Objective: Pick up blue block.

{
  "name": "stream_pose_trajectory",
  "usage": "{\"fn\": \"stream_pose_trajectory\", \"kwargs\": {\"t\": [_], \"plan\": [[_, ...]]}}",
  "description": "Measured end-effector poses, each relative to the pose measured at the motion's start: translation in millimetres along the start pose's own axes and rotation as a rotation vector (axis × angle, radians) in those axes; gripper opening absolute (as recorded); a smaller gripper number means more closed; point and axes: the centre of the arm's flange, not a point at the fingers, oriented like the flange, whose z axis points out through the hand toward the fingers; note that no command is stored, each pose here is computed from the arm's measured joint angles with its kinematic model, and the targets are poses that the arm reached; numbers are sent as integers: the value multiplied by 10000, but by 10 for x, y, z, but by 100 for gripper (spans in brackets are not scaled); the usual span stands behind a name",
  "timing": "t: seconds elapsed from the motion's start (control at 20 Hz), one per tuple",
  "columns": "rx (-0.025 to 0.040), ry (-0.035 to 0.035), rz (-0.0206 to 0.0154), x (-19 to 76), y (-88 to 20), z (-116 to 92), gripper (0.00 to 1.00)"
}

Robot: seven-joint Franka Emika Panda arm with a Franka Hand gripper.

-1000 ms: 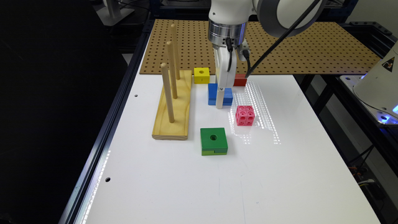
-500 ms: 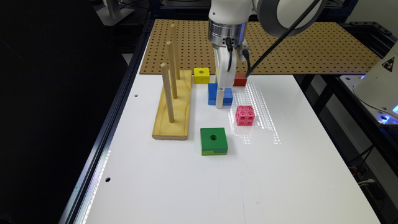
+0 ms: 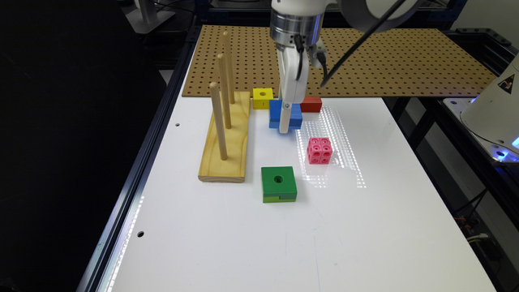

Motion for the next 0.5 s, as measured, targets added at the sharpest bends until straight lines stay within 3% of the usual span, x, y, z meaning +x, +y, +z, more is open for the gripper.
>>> {"fn": "stream_pose_trajectory", "kwargs": {"t": [0.25,0.5], "plan": [[22,60,-6,9,-9,-171,0],[-45,55,-15,-2,-1,-454,0]]}}
